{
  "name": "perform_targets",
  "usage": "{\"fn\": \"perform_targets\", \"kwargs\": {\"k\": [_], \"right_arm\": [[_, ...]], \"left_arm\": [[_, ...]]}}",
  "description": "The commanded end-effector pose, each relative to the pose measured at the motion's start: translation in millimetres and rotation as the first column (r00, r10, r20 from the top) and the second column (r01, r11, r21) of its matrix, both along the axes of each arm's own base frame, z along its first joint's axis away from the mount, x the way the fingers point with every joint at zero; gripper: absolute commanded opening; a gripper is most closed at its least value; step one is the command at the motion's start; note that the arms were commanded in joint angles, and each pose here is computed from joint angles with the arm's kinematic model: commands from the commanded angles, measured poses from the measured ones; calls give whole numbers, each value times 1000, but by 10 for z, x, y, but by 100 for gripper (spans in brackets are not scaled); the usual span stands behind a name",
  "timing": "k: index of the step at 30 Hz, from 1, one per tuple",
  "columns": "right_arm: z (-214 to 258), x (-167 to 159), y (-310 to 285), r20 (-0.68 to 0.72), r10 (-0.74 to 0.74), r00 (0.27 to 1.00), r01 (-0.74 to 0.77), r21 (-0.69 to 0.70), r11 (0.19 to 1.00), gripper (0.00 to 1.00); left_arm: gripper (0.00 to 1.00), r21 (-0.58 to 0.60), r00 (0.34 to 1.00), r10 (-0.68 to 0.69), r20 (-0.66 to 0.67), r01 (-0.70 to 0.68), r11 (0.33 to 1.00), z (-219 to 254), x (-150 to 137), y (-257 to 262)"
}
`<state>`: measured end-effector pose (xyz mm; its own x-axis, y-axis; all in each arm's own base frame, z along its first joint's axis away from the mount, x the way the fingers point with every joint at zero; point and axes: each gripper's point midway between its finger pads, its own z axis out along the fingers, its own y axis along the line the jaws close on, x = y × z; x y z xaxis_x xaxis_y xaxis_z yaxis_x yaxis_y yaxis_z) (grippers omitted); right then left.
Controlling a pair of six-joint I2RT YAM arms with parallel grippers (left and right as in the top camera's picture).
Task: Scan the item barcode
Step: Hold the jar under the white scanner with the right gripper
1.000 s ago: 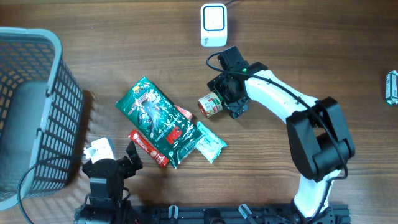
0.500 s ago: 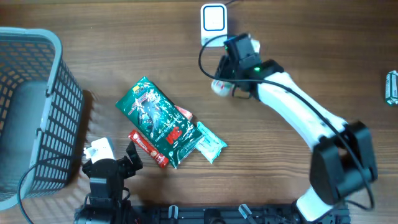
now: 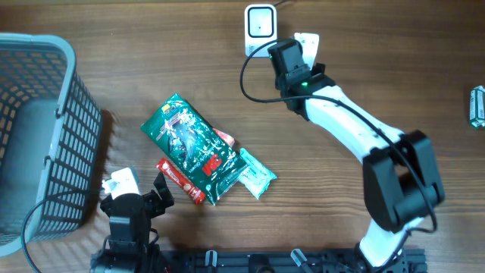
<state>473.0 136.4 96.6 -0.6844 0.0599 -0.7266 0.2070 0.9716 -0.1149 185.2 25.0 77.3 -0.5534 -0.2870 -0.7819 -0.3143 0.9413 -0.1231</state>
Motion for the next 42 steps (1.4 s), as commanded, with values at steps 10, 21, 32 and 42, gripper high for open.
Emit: {"fn": "perform_targets", "kwargs": {"k": [10,21,32,42], "right_arm": [[-127,62,-170,60,-138,989,140,-30,990,77],[117,-160,203,-69,157,985,-153,63,986,92],[48,-237,-61,-80,-52,995,61,105,993,91],[-382,-197,-58,-172,-21,985,44,130,990,65]], "left_arm": [[100,-8,1000,-11,7,11,1000,9,8,-25],[100,-8,1000,-11,7,11,1000,9,8,-25],[100,-8,1000,-11,7,11,1000,9,8,-25],[100,-8,1000,-11,7,11,1000,9,8,-25]]}}
